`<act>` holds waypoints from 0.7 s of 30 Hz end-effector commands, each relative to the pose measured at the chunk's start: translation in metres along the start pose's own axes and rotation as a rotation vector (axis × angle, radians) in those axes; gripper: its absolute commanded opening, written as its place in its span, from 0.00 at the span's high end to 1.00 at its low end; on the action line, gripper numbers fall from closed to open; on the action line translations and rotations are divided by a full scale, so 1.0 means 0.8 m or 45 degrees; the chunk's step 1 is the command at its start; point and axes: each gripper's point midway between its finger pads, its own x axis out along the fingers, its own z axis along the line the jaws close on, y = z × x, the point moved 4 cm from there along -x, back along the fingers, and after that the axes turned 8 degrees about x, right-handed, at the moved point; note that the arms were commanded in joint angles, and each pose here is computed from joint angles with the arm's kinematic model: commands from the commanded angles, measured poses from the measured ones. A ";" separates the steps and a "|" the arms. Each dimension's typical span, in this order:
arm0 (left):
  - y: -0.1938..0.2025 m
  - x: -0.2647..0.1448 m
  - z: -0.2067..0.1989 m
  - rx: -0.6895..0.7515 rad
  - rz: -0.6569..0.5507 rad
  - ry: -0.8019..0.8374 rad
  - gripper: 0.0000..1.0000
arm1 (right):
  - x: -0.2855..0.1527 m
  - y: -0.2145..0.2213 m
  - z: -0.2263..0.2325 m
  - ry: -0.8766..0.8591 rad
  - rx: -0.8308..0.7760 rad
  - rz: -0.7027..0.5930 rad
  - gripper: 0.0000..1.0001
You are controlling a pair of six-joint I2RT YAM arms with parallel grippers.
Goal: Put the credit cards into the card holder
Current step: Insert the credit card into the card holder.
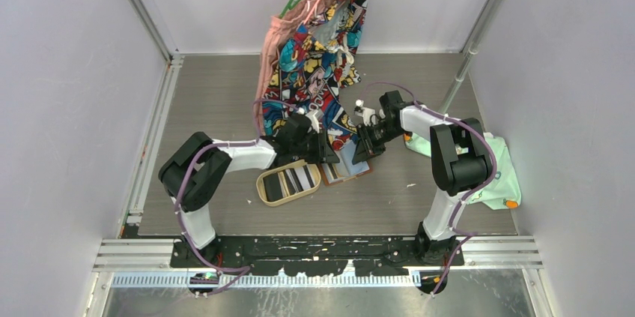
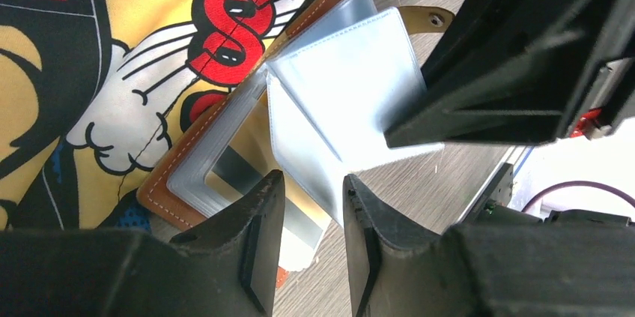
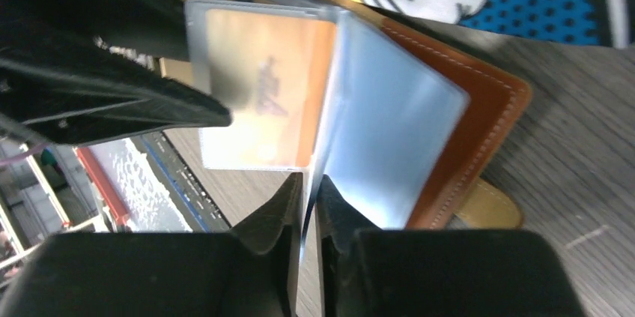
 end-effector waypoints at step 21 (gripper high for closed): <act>-0.069 -0.162 -0.056 0.432 -0.441 0.121 0.58 | -0.112 -0.014 -0.008 0.592 -0.394 -0.349 0.52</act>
